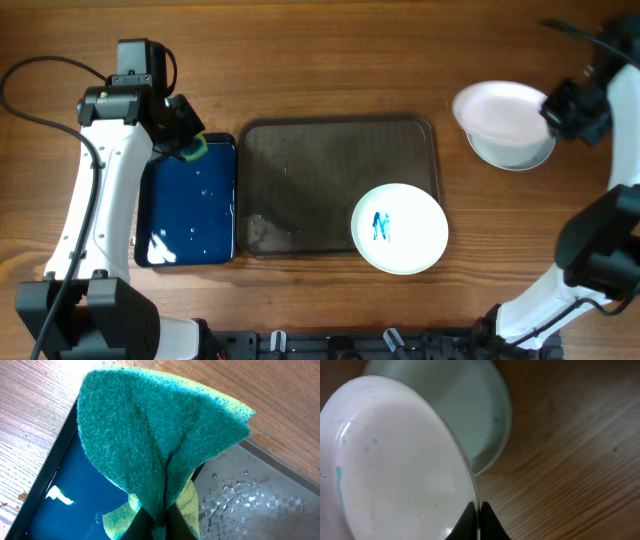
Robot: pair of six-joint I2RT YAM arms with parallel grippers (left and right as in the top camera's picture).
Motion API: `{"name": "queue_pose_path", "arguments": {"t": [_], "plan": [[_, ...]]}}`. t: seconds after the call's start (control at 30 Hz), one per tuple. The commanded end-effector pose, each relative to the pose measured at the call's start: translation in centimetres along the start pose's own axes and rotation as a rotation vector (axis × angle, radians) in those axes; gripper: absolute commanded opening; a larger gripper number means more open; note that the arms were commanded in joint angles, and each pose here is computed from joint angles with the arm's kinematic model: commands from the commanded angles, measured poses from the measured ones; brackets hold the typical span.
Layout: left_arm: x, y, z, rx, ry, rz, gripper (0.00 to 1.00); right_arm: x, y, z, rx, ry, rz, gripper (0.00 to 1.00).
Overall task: Clean dirty plates on tray and stack at the side
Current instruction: 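Carry the plate right and stack it on the cleaned plate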
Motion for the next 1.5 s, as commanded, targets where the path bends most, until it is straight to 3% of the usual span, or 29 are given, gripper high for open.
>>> {"name": "queue_pose_path", "arguments": {"t": [0.0, 0.37, 0.83, 0.9, 0.93, 1.0, 1.03, 1.07, 1.3, 1.4, 1.43, 1.47], "plan": [[-0.3, 0.4, 0.5, -0.025, 0.009, -0.012, 0.04, -2.4, -1.9, 0.2, 0.061, -0.043, 0.047, 0.04], [-0.3, 0.4, 0.4, -0.016, 0.007, -0.007, 0.04, -2.9, -9.4, -1.6, 0.105, -0.088, 0.153, 0.04], [-0.2, 0.4, 0.3, -0.011, 0.007, -0.004, 0.04, -3.3, -9.6, 0.3, -0.020, -0.156, 0.098, 0.04], [-0.2, 0.4, 0.3, -0.010, 0.007, -0.004, 0.04, -3.3, -9.6, 0.4, -0.030, -0.152, 0.097, 0.12], [-0.2, 0.4, 0.3, -0.010, 0.007, -0.004, 0.04, -3.3, -9.6, 0.5, -0.034, -0.142, 0.099, 0.25], [-0.2, 0.4, 0.3, -0.011, 0.007, -0.004, 0.04, -3.1, -9.5, 0.7, -0.044, -0.114, 0.111, 0.34], [-0.2, 0.4, 0.3, -0.011, 0.007, -0.004, 0.04, -3.0, -9.5, 0.9, -0.055, -0.098, 0.116, 0.47], [-0.2, 0.4, 0.3, -0.011, 0.007, -0.004, 0.04, -2.9, -9.3, 1.2, -0.068, -0.083, 0.127, 0.53], [-0.2, 0.4, 0.3, -0.011, 0.007, -0.004, 0.04, -0.8, -4.7, 3.1, -0.165, 0.033, 0.238, 0.53], [-0.2, 0.4, 0.3, -0.011, 0.007, -0.004, 0.04, 1.2, -0.8, 2.3, -0.209, 0.197, 0.327, 0.76], [-0.2, 0.4, 0.3, -0.011, 0.007, -0.004, 0.04, 2.0, 0.4, 1.6, -0.217, 0.251, 0.358, 0.70], [-0.2, 0.4, 0.3, -0.011, 0.007, -0.004, 0.04, 2.6, 1.5, 0.7, -0.226, 0.278, 0.376, 0.52]]}}
Point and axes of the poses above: each gripper's point midway between its finger pads, its own y axis back along the fingers, its own x axis along the line the jaws close on, z = x × y, the point moved 7 cm from there along y, back along the fingers, and after that the axes turned 2 degrees about -y, right-handed, at the moved point
